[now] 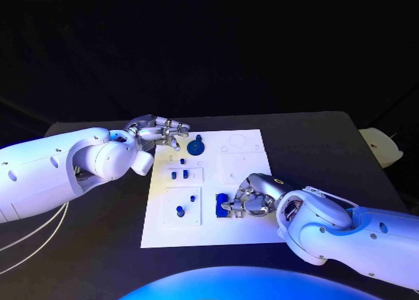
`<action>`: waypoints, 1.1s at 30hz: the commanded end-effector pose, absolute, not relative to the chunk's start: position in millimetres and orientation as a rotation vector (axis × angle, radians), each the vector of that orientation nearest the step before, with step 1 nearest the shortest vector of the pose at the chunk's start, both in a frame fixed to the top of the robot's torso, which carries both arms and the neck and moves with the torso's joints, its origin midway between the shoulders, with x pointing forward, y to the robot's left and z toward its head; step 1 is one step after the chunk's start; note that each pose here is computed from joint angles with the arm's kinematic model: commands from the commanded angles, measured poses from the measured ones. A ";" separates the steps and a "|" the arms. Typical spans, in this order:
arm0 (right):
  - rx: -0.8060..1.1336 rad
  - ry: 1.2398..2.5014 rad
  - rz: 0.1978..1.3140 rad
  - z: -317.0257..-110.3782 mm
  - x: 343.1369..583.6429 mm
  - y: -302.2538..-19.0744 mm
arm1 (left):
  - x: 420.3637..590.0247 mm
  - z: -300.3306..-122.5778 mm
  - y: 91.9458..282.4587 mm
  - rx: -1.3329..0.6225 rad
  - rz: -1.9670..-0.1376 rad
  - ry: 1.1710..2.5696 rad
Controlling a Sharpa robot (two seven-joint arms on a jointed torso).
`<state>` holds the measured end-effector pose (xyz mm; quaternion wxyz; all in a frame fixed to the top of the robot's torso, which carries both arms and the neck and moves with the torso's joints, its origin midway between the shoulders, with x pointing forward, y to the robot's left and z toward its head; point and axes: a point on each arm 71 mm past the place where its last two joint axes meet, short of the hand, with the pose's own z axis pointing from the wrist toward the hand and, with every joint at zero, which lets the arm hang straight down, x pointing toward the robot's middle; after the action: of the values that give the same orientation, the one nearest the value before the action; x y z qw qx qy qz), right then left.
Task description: Assemble the parts on the task board
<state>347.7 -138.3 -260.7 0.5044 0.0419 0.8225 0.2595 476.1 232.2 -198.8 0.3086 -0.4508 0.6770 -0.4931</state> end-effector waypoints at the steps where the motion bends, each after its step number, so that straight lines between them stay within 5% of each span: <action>1: 0.068 1.967 0.658 -257.5 343.8 -136.2 | 475.4 -198.0 230.2 -1.178 -1.321 1.802; 33: 0.045 1.987 0.622 -261.8 345.0 -137.9 | 474.8 -197.9 232.2 -1.183 -1.314 1.801</action>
<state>345.6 -137.0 -259.9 0.5027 0.0292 0.8223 0.2651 475.5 234.4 -198.9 0.3081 -0.4518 0.6780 -0.4911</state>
